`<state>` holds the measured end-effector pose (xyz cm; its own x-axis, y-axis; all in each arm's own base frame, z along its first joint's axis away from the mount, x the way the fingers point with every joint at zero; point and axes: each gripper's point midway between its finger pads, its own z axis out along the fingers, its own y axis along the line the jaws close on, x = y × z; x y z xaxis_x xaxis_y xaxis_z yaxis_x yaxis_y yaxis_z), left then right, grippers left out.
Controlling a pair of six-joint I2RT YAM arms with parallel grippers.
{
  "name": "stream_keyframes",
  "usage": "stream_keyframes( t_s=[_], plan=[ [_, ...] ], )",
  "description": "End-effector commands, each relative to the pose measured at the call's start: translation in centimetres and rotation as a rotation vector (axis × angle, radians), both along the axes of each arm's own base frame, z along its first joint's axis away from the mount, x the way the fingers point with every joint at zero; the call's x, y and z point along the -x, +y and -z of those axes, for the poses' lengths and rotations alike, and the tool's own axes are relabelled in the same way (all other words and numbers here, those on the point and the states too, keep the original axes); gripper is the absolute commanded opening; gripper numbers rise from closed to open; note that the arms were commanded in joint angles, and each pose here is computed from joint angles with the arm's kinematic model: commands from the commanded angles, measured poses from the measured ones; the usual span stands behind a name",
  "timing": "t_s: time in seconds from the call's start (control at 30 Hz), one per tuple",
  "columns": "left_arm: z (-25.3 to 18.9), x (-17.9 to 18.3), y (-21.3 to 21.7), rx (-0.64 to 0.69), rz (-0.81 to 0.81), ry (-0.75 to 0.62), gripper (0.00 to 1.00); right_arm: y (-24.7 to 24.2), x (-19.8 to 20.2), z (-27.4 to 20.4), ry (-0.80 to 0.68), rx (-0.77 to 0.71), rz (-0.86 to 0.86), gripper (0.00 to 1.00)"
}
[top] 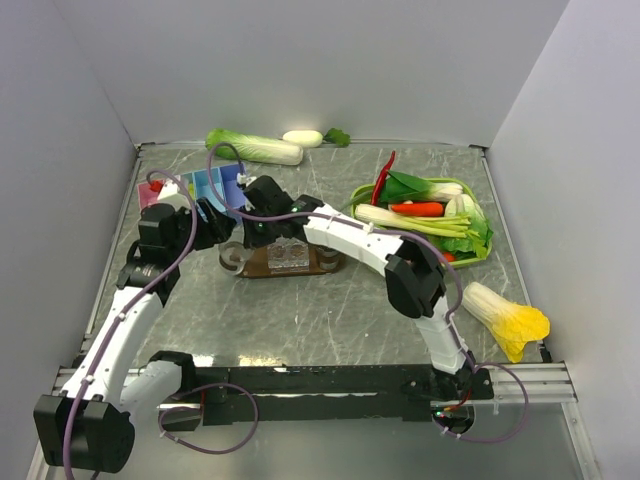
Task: Prepare toiletry sets of a toothbrush and toothpaste on the tray
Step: Pick up the cup from the storage box.
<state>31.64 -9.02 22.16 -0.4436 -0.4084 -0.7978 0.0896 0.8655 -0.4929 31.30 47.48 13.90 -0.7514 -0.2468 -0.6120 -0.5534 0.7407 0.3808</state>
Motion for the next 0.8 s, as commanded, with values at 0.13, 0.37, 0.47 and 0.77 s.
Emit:
stream_keyframes(
  t_s=[0.13, 0.37, 0.47, 0.77],
  plan=[
    [-3.4, 0.8, -2.2, -0.03, 0.183, -0.126, 0.7, -0.8, 0.7, -12.4, -0.226, -0.19, -0.19, 0.0],
    [-2.8, 1.5, -4.0, -0.023, 0.313, -0.114, 0.73, -2.0, 2.8, -12.2, -0.243, -0.135, -0.359, 0.0],
    [-2.3, 1.7, -4.4, -0.026, 0.352, -0.094, 0.73, -2.4, 3.6, -11.8, -0.244, -0.115, -0.42, 0.0],
    [-1.2, 2.2, -4.9, -0.043, 0.412, -0.068, 0.65, -3.6, 4.3, -11.3, -0.269, -0.049, -0.516, 0.0]
  ],
)
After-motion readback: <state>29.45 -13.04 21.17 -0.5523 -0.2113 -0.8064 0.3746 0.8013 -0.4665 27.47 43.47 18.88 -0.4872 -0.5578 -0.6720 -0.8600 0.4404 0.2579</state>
